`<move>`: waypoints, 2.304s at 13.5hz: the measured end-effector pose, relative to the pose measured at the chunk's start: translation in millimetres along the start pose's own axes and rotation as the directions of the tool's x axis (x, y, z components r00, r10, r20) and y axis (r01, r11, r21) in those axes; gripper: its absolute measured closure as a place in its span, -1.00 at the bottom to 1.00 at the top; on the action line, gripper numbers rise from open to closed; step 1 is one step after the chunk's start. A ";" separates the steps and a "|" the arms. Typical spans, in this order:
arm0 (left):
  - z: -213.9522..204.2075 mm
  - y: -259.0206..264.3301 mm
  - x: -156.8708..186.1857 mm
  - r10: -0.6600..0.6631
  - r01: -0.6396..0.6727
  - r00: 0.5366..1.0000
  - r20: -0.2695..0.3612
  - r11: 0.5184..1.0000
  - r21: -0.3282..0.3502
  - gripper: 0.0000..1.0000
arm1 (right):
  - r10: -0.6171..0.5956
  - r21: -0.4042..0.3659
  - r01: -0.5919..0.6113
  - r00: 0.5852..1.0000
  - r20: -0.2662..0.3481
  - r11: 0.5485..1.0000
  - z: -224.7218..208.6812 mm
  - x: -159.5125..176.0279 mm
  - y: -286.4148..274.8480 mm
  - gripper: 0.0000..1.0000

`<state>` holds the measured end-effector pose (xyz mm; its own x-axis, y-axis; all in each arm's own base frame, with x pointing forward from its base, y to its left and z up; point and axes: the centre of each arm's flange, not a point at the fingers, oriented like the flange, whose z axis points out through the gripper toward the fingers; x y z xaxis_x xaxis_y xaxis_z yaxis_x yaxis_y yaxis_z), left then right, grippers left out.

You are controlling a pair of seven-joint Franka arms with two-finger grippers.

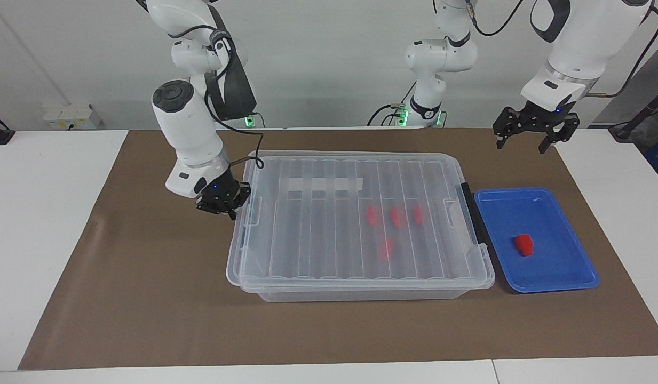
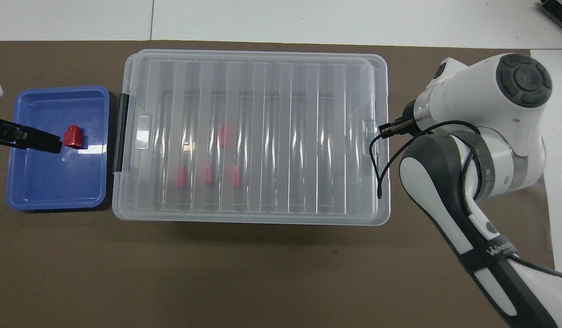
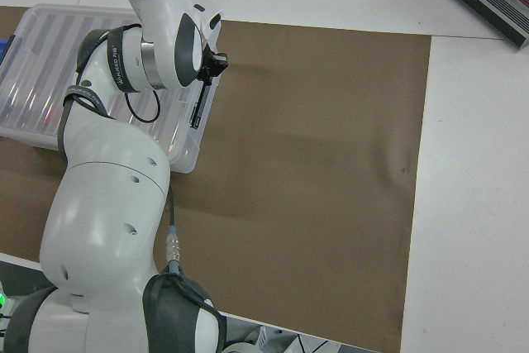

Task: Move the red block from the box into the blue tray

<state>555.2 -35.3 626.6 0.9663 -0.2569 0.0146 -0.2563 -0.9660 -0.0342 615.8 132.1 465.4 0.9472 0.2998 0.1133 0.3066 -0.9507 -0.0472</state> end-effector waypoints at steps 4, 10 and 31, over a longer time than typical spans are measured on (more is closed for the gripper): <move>0.3 -0.1 0.0 0.000 0.000 1.000 0.001 1.000 0.000 -1.00 | 0.002 0.000 -0.002 1.000 0.006 1.000 -2.5 -1.2 1.3 0.98; 0.3 1.1 0.2 0.002 -0.002 1.000 0.001 1.000 0.000 -1.00 | 0.143 -0.016 -0.142 0.988 0.054 0.990 -38.6 -24.5 41.8 0.98; 0.3 0.4 0.0 0.001 -0.001 1.000 0.001 1.000 0.000 -1.00 | 0.488 -0.084 -0.482 0.867 0.101 0.872 -173.0 -84.9 89.3 -1.00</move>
<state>555.1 -35.7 626.3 0.9662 -0.2575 0.0138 -0.2569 -0.9658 -0.0341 546.7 8.1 623.3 0.9802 -0.1964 -0.0246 -0.1967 -0.9804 -0.0125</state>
